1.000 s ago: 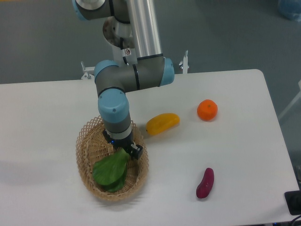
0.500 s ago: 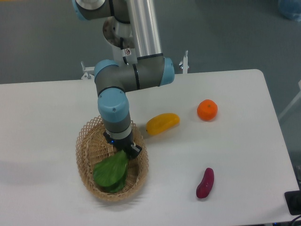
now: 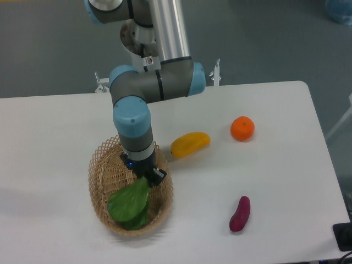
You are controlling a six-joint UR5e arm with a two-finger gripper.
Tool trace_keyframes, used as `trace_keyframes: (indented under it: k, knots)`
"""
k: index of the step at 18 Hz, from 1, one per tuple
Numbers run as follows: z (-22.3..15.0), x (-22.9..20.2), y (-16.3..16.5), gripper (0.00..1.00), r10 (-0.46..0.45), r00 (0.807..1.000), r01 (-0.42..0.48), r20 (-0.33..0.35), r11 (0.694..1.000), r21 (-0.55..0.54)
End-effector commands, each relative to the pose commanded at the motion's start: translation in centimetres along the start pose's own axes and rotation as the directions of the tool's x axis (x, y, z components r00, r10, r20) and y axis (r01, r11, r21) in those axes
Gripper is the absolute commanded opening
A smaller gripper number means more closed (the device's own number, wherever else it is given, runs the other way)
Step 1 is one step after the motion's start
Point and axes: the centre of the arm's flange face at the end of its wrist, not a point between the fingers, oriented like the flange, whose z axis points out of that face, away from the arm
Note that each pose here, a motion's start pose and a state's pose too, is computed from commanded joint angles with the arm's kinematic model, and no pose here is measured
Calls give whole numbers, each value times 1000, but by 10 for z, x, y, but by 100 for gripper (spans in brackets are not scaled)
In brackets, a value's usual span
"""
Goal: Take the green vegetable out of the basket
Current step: 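Lower the gripper into the basket and close on the bok choy stem, then lift the bok choy out of the basket and carry it sideways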
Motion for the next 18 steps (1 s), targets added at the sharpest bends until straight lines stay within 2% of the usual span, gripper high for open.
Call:
trace_keyframes:
  k: [5, 12, 16, 18]
  knots:
    - [-39, -14, 5, 46, -29, 999, 28, 14, 996, 85]
    - [-86, -50, 23, 45, -95, 995, 89, 21, 975, 203]
    - [-102, -85, 40, 45, -140, 989, 126, 49, 968, 215]
    - [-107, -103, 53, 45, -115, 992, 100, 61, 974, 201]
